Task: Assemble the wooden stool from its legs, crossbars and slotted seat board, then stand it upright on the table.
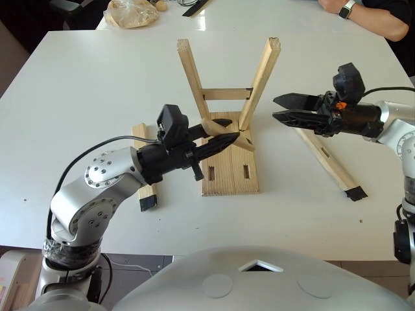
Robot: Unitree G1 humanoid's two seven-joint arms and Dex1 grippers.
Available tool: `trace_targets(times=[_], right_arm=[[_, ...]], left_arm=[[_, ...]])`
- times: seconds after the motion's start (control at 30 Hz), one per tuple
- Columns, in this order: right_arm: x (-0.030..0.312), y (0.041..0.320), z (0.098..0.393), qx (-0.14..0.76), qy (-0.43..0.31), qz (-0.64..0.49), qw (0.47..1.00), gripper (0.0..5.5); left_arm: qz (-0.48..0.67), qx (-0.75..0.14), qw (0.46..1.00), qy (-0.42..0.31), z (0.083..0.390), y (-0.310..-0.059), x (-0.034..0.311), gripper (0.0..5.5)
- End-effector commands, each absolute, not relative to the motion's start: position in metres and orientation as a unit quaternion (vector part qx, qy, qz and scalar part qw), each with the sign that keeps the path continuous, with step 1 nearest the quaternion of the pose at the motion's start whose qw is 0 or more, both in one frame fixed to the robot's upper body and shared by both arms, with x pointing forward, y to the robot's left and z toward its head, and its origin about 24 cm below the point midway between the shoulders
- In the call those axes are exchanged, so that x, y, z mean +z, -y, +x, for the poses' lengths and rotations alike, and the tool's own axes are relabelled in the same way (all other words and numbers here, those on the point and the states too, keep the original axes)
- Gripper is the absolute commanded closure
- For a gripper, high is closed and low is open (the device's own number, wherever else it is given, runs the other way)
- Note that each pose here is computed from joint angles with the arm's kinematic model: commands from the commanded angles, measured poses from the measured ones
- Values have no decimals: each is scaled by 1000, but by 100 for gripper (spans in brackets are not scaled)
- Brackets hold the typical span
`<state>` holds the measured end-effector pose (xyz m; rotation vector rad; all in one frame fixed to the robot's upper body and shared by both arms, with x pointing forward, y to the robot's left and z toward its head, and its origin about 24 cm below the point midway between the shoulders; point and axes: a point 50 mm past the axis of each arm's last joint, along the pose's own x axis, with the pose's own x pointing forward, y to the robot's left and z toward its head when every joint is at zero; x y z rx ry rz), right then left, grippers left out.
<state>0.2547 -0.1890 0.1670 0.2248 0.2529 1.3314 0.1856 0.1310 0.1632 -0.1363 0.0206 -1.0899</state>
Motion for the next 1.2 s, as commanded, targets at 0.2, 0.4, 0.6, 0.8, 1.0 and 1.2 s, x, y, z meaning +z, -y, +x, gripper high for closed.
trace_targets(times=[0.2,0.4,0.6,0.8,1.0,1.2], right_arm=[[155,192,248,597,-120,92,788,294],[145,195,228,570,-130,85,807,294],[134,196,206,533,-135,85,831,294],[126,192,198,505,-134,74,849,294],[118,190,199,485,-132,64,862,294],[113,189,199,475,-132,58,868,294]], left_arm=[[-29,-499,866,-12,187,-141,165,420],[30,-508,859,-53,181,-175,165,420],[115,-545,824,-108,182,-224,182,420],[214,-510,819,-155,209,-279,185,420],[281,-516,791,-170,229,-305,165,420],[278,-552,761,-197,229,-311,153,420]])
